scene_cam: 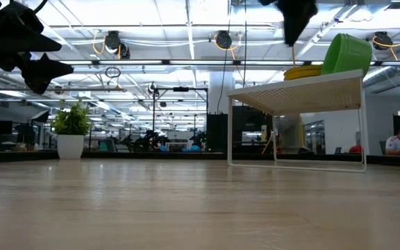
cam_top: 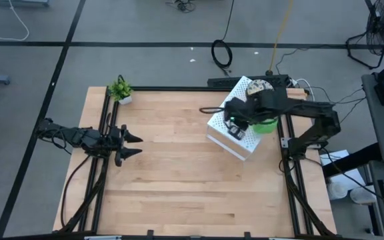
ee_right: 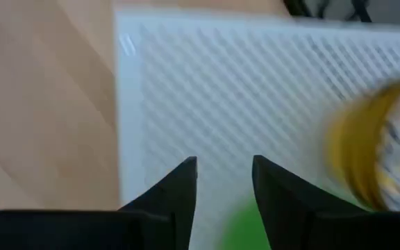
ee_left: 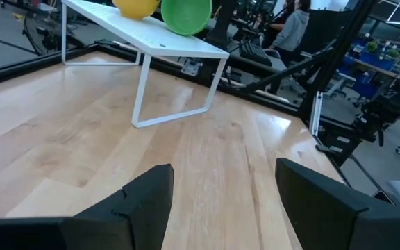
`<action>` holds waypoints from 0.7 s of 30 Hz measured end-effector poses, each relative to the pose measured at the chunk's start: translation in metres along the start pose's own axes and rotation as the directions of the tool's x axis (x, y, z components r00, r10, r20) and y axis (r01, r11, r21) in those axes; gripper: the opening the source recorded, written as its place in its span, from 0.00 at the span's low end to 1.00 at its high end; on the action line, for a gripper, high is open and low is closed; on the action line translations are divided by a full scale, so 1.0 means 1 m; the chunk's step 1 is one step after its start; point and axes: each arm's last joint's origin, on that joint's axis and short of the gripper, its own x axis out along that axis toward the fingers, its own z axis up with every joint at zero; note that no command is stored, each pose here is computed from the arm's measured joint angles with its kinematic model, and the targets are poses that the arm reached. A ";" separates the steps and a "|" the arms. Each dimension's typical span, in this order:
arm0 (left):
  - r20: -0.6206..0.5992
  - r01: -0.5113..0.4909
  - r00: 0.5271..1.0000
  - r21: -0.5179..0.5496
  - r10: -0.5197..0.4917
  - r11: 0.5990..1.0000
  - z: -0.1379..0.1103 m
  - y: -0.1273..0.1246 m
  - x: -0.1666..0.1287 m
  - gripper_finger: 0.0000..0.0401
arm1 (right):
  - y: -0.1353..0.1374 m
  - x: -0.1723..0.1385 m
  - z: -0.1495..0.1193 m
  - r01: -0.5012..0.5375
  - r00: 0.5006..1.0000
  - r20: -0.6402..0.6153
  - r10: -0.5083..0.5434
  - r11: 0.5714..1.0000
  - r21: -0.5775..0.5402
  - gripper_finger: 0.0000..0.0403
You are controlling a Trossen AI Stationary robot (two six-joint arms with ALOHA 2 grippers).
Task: Pick & Place Mini bowls
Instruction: Adjust the green bowls on the shelf
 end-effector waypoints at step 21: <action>0.059 -0.022 0.998 0.097 0.016 0.995 0.005 -0.001 0.000 0.63 | 0.027 -0.001 -0.010 -0.410 0.910 -0.197 0.364 0.859 -0.306 0.07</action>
